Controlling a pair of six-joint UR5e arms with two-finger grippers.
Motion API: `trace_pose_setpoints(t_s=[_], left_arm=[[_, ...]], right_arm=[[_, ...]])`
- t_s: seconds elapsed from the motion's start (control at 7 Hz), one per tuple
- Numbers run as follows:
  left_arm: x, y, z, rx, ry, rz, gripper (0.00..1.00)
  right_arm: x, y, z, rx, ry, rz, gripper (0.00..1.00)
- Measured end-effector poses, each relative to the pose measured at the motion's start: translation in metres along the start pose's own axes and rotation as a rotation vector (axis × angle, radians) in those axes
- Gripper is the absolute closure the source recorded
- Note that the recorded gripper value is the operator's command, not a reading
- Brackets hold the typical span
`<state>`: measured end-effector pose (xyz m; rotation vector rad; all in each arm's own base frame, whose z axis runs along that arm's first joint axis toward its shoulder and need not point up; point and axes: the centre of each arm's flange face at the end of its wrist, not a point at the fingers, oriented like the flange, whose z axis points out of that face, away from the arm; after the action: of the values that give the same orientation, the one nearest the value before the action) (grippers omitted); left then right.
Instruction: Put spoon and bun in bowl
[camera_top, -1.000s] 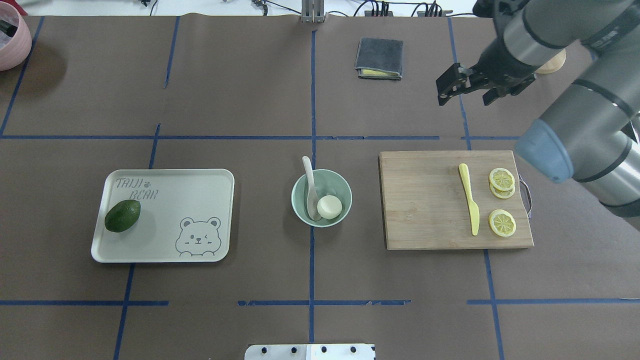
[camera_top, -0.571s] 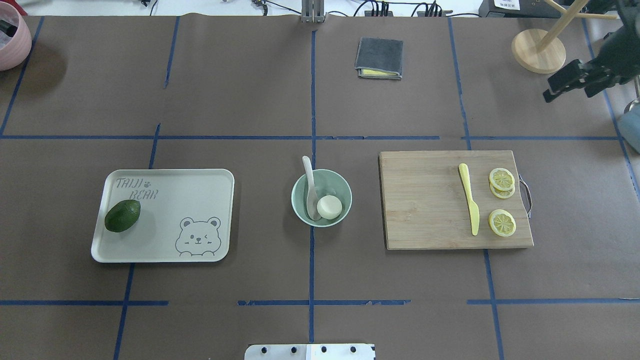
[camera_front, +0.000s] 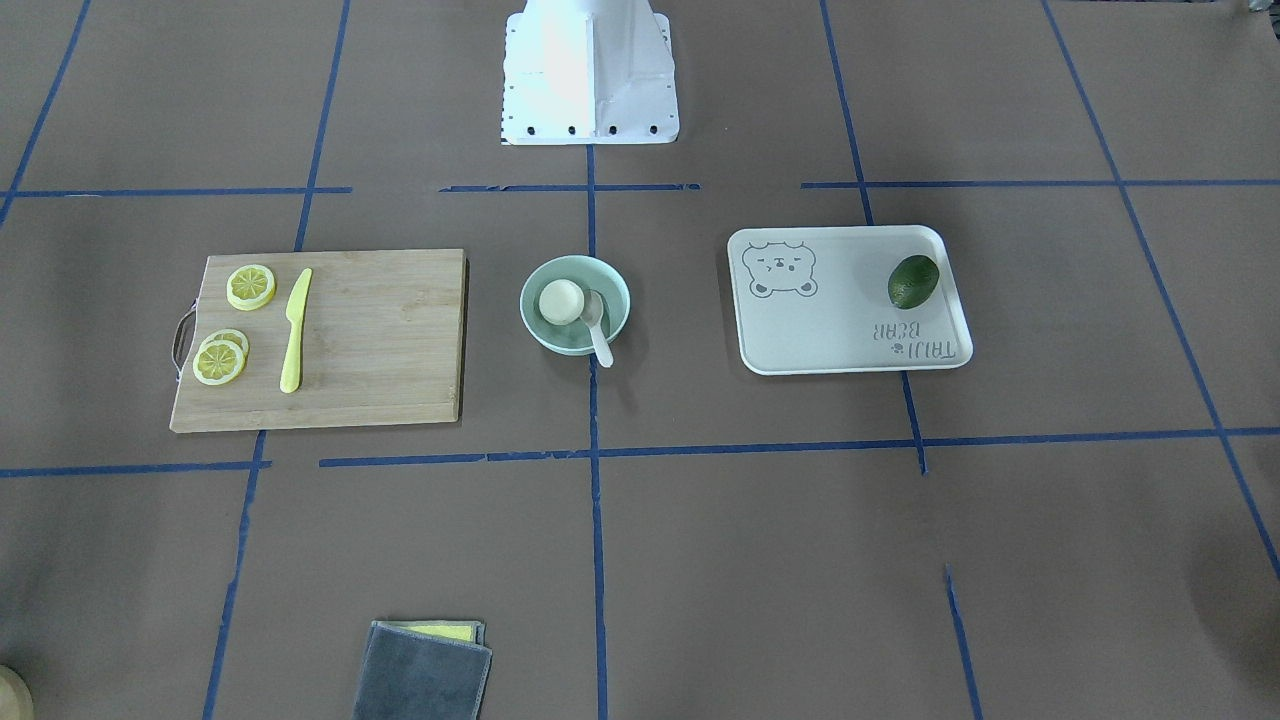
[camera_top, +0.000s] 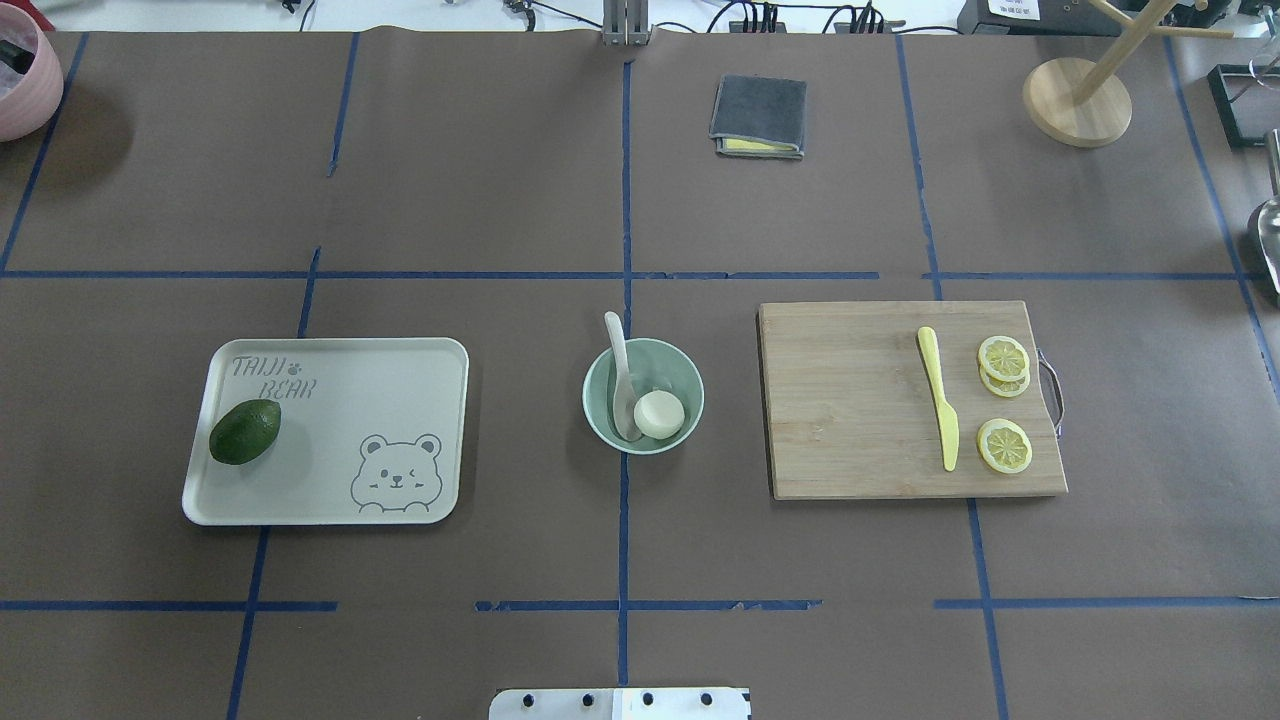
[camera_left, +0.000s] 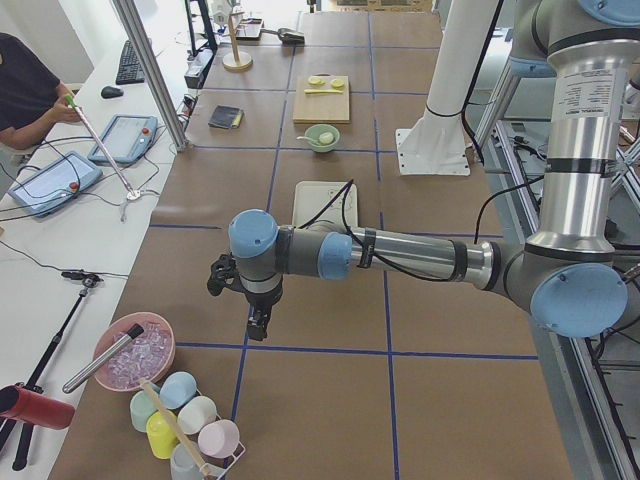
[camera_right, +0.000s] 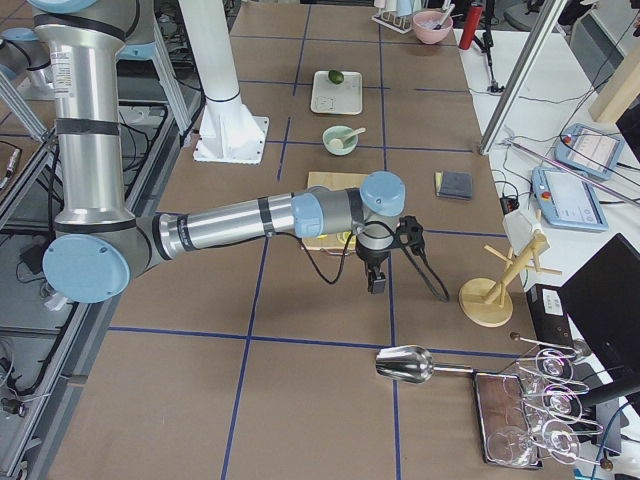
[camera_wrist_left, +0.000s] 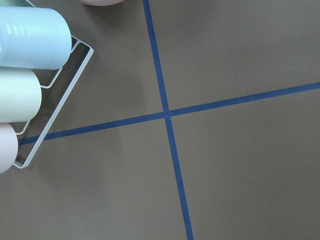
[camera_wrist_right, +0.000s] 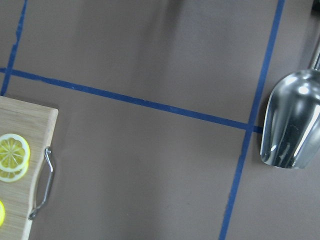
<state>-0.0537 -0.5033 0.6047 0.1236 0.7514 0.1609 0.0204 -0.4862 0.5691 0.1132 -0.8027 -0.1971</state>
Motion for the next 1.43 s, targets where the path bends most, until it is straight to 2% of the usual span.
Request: trace_pose_setpoints(t_s=[0.43, 0.71, 1.14, 1.43], left_arm=[[-0.002, 0.004, 0.002, -0.002, 0.000, 0.000, 0.00], [-0.007, 0.015, 0.010, -0.016, 0.002, -0.011, 0.00], [-0.030, 0.033, 0.015, -0.035, 0.002, -0.075, 0.00], [-0.040, 0.037, 0.016, -0.038, 0.003, -0.105, 0.00]], right_arm=[[0.036, 0.018, 0.003, 0.005, 0.001, 0.000, 0.00], [0.051, 0.030, 0.006, 0.004, 0.002, 0.032, 0.00], [0.090, 0.050, 0.012, 0.006, -0.051, 0.133, 0.00], [0.095, 0.051, 0.012, 0.009, -0.068, 0.150, 0.00]])
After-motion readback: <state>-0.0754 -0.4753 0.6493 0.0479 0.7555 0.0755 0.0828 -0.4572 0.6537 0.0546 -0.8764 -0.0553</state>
